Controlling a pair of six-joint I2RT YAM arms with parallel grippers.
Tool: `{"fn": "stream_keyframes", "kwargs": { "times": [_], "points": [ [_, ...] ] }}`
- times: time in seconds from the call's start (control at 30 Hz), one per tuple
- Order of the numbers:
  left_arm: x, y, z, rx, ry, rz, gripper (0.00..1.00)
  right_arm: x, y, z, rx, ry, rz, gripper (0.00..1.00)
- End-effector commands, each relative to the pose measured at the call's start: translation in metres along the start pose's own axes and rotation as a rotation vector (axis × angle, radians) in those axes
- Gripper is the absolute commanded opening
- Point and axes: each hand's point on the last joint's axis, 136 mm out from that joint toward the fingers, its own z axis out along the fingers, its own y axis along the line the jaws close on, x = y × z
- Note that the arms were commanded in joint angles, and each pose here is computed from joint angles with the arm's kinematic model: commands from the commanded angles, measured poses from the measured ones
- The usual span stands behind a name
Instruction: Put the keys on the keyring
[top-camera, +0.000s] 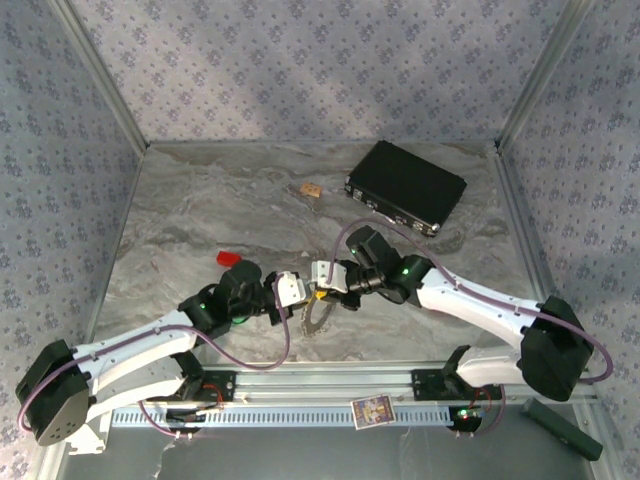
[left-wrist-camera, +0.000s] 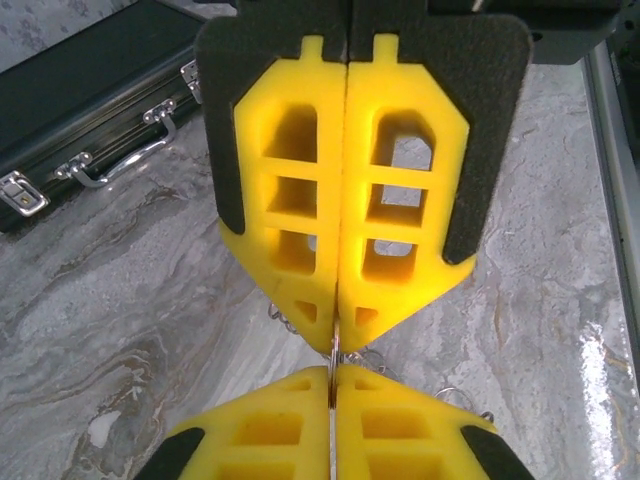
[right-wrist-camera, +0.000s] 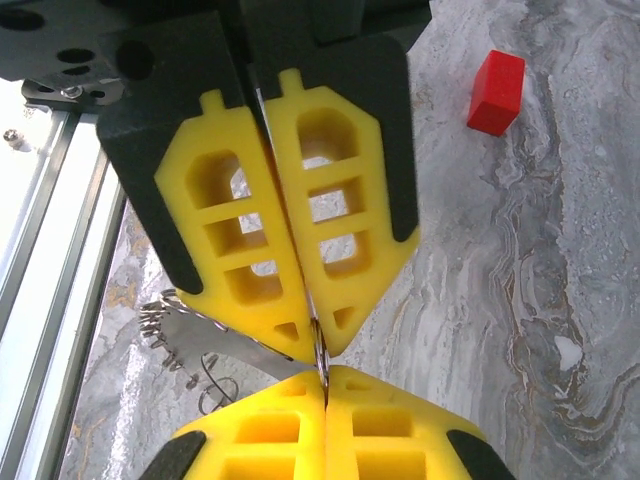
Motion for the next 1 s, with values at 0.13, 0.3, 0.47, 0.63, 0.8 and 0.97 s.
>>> {"fn": "stream_keyframes", "kwargs": {
  "times": [0.13,0.3,0.47,0.63,0.8,0.97],
  "points": [
    [-0.020,0.000,0.001,-0.003,-0.127,-0.025,0.00,-0.009,-0.004,-0.017,0.073,-0.163,0.057,0.30],
    [-0.029,0.002,-0.002,-0.023,-0.238,-0.095,0.00,-0.012,-0.004,-0.032,0.156,-0.351,0.101,0.33],
    [-0.036,0.002,-0.005,-0.027,-0.322,-0.125,0.00,-0.008,-0.005,-0.032,0.190,-0.389,0.110,0.33],
    [-0.035,-0.003,-0.003,-0.005,-0.330,-0.126,0.00,-0.009,-0.011,-0.033,0.211,-0.422,0.119,0.31],
    [-0.030,-0.007,0.000,0.012,-0.333,-0.121,0.00,-0.008,-0.008,-0.028,0.166,-0.429,0.116,0.27],
    [-0.030,-0.009,-0.004,0.013,-0.334,-0.113,0.00,-0.008,0.000,-0.027,0.113,-0.417,0.112,0.24]
  ]
}}
